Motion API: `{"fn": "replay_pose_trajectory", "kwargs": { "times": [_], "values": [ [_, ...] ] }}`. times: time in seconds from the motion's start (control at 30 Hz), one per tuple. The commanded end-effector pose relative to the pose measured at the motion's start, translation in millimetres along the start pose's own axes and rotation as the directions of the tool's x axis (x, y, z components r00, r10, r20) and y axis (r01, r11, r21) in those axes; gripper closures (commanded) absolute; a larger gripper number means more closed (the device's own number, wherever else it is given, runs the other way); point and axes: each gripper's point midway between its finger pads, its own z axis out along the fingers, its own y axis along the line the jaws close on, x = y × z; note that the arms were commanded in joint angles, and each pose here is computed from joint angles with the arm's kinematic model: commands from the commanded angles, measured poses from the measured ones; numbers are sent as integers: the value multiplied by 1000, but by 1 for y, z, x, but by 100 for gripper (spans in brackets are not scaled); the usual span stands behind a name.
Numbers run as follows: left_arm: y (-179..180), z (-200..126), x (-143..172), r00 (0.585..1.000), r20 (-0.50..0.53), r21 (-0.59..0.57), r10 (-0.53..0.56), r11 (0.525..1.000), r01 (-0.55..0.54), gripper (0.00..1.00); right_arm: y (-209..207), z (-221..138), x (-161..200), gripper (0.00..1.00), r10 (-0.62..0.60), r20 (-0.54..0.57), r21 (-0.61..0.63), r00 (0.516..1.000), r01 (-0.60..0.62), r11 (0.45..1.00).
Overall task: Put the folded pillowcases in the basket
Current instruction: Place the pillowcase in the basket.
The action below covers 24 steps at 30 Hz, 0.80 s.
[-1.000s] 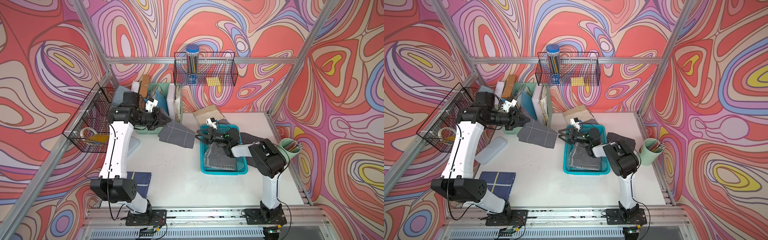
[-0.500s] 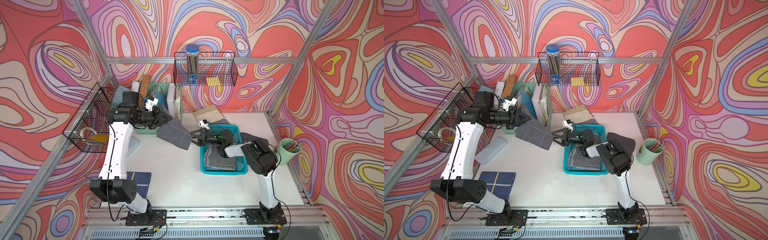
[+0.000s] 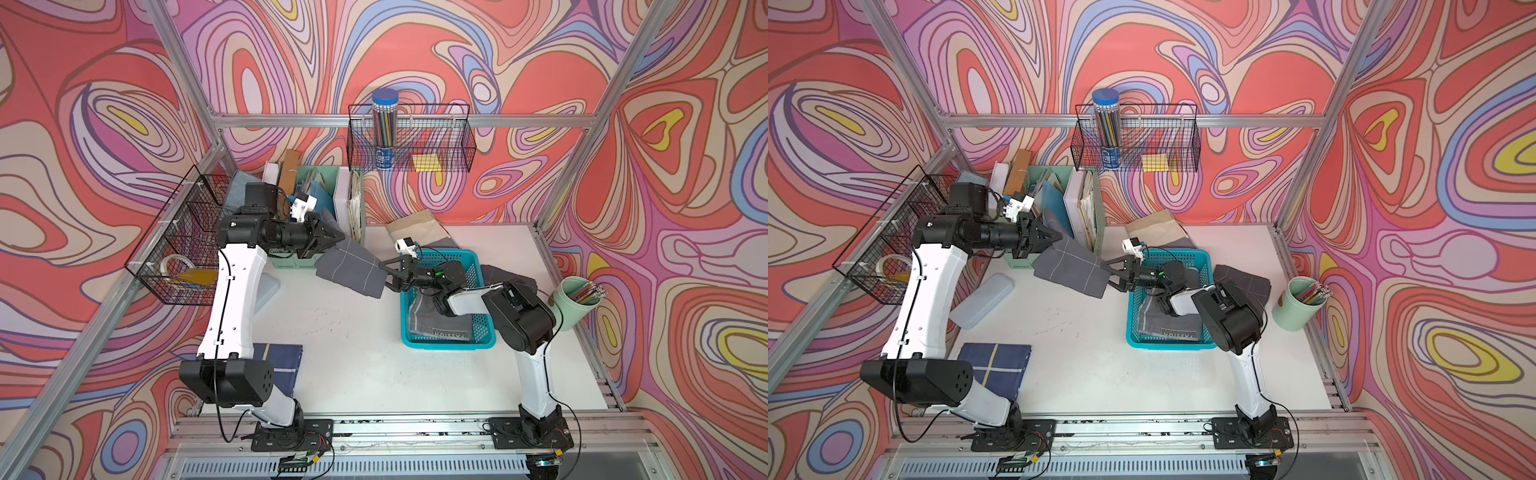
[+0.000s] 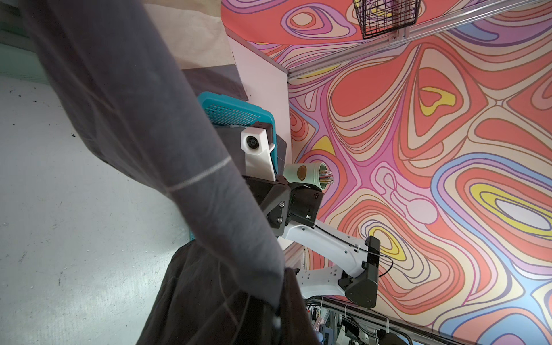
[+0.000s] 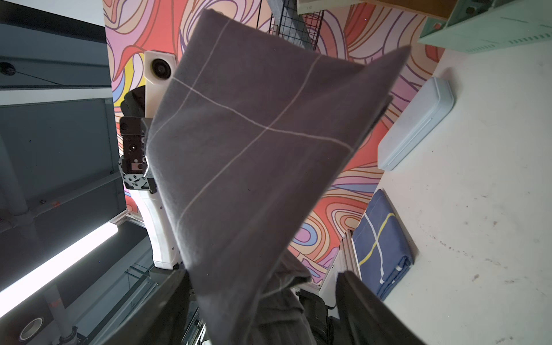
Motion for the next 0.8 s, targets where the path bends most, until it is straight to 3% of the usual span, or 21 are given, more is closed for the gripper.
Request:
{"fn": "replay_pose_trajectory", "kwargs": {
  "times": [0.0,0.13,0.23,0.5,0.63,0.77],
  "values": [
    [-11,-8,3,999,16,38,30,999,-31,100,28,10,-7,22,-81,8,-61,997,81,995],
    [-13,-8,2,999,20,44,31,999,-32,100,35,17,-11,26,-92,11,-81,996,92,992],
    [-11,-6,3,1000,14,50,22,999,-23,100,39,20,-12,38,-86,4,-90,996,86,992],
    [-5,6,10,1000,-3,77,8,997,-7,100,39,18,-7,99,-38,-7,-84,999,38,996],
    [0,33,26,997,-64,38,33,999,-30,100,45,12,-3,100,-34,-24,-56,999,33,998],
    [2,70,46,987,-149,2,68,998,-69,100,42,-11,-3,100,-25,-24,87,999,27,996]
  ]
}}
